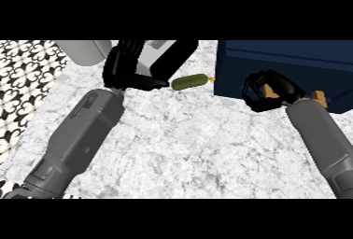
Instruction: Pick up the cup, place it into the drawer and close the drawer
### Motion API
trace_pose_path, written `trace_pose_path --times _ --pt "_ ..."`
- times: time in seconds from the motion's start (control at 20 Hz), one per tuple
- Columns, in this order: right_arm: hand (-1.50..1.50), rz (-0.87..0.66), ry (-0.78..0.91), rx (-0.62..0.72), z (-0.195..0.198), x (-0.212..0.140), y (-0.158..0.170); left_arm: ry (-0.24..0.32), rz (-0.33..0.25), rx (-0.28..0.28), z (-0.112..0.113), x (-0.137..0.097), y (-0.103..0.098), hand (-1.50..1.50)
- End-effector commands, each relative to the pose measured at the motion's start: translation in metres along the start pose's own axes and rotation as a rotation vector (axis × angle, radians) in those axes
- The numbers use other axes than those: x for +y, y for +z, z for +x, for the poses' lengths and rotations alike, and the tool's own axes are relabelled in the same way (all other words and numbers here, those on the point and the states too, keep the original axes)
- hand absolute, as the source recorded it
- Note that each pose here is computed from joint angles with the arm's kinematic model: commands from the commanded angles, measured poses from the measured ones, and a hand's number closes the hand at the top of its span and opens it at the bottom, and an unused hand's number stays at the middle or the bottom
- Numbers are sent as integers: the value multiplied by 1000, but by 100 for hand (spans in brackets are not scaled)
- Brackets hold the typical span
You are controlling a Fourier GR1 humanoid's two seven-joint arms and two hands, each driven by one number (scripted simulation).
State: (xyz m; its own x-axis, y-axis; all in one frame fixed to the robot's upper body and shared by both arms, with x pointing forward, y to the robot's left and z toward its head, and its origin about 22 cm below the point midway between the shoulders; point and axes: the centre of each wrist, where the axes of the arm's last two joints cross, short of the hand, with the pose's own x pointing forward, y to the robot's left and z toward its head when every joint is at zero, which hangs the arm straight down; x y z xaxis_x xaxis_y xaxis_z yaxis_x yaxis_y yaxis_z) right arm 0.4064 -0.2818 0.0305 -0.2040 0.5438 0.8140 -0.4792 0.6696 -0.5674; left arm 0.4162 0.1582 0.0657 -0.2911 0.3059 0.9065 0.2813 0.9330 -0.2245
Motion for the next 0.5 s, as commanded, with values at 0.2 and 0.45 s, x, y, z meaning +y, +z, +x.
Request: trace_pose_path --times 0.2,0.45 --pt "150 -245 84 -10 51 -89 2 24 -26 9 0 3 4 -150" --pt "150 -233 72 -9 50 -98 10 32 -25 12 -1 7 9 -150"
